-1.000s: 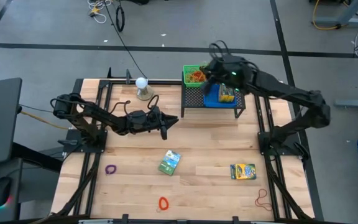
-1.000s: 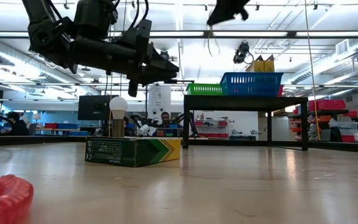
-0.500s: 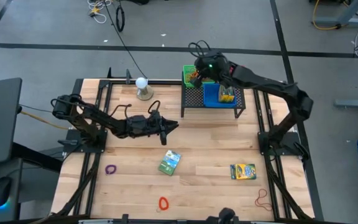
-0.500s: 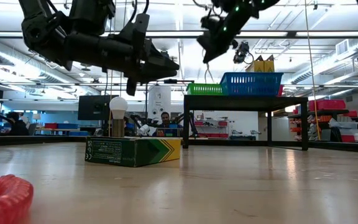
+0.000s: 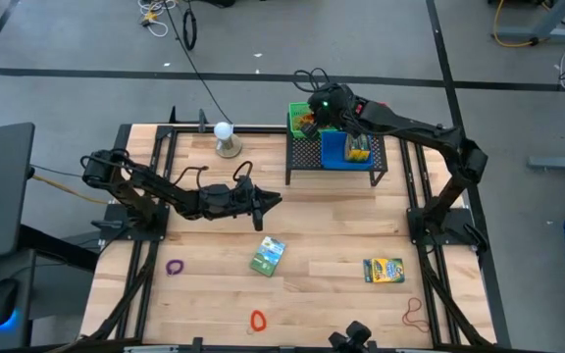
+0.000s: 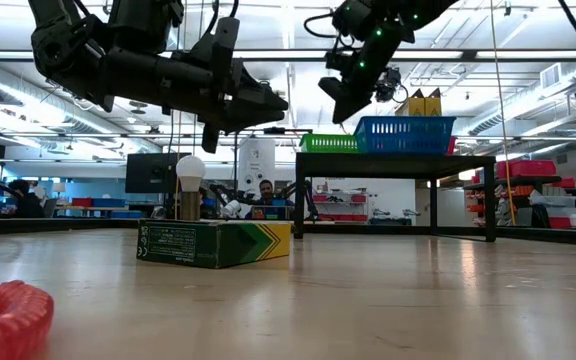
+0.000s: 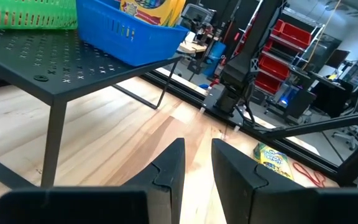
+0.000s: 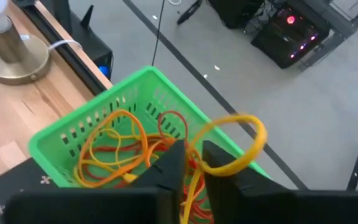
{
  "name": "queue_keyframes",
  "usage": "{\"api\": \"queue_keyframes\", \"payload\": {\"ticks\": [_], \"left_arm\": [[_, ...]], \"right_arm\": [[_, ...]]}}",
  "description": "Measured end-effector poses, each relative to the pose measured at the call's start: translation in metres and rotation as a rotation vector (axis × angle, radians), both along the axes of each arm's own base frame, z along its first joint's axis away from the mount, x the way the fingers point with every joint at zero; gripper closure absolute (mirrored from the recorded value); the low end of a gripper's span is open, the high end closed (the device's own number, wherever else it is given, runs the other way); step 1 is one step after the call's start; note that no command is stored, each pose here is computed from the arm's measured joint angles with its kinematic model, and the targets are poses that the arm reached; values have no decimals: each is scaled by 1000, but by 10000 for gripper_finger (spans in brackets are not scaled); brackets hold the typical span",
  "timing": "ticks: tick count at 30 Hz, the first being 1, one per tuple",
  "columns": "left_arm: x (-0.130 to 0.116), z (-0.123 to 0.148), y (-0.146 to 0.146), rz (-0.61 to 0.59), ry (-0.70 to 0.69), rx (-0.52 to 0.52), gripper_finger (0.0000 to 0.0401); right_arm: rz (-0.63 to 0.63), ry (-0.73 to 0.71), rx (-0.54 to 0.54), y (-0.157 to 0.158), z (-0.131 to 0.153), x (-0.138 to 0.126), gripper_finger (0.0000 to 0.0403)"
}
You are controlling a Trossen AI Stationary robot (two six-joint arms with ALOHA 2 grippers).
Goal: Pick & Place Office Desk Supplies
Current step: Put the yellow rubber band into the green bin
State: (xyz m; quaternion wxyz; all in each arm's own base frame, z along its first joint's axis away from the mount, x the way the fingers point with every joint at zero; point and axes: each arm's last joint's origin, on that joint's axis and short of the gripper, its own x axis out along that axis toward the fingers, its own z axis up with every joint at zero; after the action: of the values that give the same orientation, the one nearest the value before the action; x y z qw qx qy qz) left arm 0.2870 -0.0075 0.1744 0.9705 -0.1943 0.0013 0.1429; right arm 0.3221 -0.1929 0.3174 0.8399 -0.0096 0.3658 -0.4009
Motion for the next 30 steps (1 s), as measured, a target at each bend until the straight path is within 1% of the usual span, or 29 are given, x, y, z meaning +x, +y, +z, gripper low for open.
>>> {"api": "queue_keyframes", "payload": {"ticks": [6, 12, 15, 18, 21, 23, 25, 29, 30], "left_arm": [[0, 0, 0, 0, -5, 0, 317], [0, 1, 0, 0, -6, -1, 317], [0, 1, 0, 9, -6, 0, 317], [0, 1, 1, 26, -6, 1, 317], [0, 1, 1, 27, -6, 1, 317], [0, 1, 1, 27, -7, -2, 317], [0, 1, 1, 28, -8, -2, 317], [0, 1, 1, 27, -8, -2, 317], [0, 1, 1, 28, -8, -2, 317]], "right_arm": [[-2, -8, 1, 0, 1, 0, 267], [-37, -46, 25, 0, 1, 0, 194], [-38, -70, 49, 0, 0, 0, 172], [-56, -137, 125, -5, -2, -1, 166], [-103, -202, 191, -12, -7, 0, 184], [-119, -225, 219, -15, -8, -2, 213], [-139, -266, 238, -19, -7, -4, 255], [-166, -333, 324, -24, -7, -8, 362], [-174, -343, 335, -26, -7, -9, 381]]}}
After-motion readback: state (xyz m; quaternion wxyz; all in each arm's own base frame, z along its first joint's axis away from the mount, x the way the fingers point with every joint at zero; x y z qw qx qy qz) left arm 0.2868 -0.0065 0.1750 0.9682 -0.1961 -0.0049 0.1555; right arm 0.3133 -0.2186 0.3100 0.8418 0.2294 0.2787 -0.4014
